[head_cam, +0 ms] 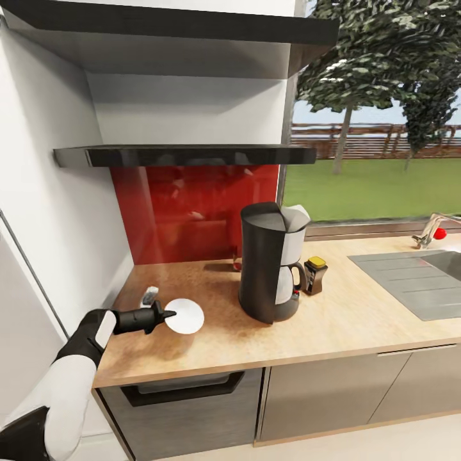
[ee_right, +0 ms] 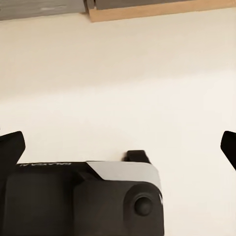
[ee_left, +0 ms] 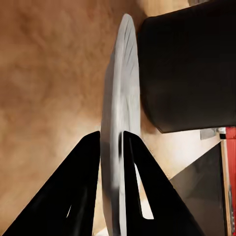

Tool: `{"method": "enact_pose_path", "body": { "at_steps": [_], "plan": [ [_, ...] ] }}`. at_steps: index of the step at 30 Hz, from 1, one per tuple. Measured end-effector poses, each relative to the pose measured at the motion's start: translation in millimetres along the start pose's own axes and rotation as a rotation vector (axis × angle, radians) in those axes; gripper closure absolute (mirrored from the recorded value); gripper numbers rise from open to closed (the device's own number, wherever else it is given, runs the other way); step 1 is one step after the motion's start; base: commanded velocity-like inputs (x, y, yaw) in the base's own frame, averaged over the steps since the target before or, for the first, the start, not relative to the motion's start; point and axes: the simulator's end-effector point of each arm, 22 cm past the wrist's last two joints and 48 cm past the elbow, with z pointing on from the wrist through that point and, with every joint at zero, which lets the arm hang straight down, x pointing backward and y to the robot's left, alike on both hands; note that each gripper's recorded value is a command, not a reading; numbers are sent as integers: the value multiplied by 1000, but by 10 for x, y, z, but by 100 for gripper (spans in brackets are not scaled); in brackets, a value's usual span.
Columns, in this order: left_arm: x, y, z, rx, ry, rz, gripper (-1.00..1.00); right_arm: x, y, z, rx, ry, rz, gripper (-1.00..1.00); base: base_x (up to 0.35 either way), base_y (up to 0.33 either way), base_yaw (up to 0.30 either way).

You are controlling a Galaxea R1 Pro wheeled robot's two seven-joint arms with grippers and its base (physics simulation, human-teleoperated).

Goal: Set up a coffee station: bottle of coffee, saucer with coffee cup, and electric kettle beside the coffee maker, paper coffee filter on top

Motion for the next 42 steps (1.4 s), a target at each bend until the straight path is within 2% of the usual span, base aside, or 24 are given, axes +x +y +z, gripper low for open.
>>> {"method": "enact_pose_path", "body": {
  "at_steps": [6, 16, 24, 30, 36, 42],
  "plan": [
    [62, 19, 40, -4, 12, -8, 100, 2, 20, -2, -6, 1, 2, -100, 25, -19, 0],
    [293, -104, 269, 25, 33, -8, 100, 1, -9, 2, -1, 0, 2, -100, 89, -225, 0],
    [400, -8, 282, 13, 44, -22, 100, 24, -111, 15, 21, 5, -2, -100, 2, -35, 0],
    [440, 35, 277, 8, 48, -28, 100, 39, -169, 19, 32, 7, -4, -100, 186, -98, 0],
    [465, 58, 287, 4, 53, -32, 100, 41, -175, 22, 33, 8, -4, -100, 36, -18, 0],
    [562, 122, 321, -6, 74, -51, 100, 42, -181, 20, 35, 8, -4, -100, 240, 0, 0]
  ]
}}
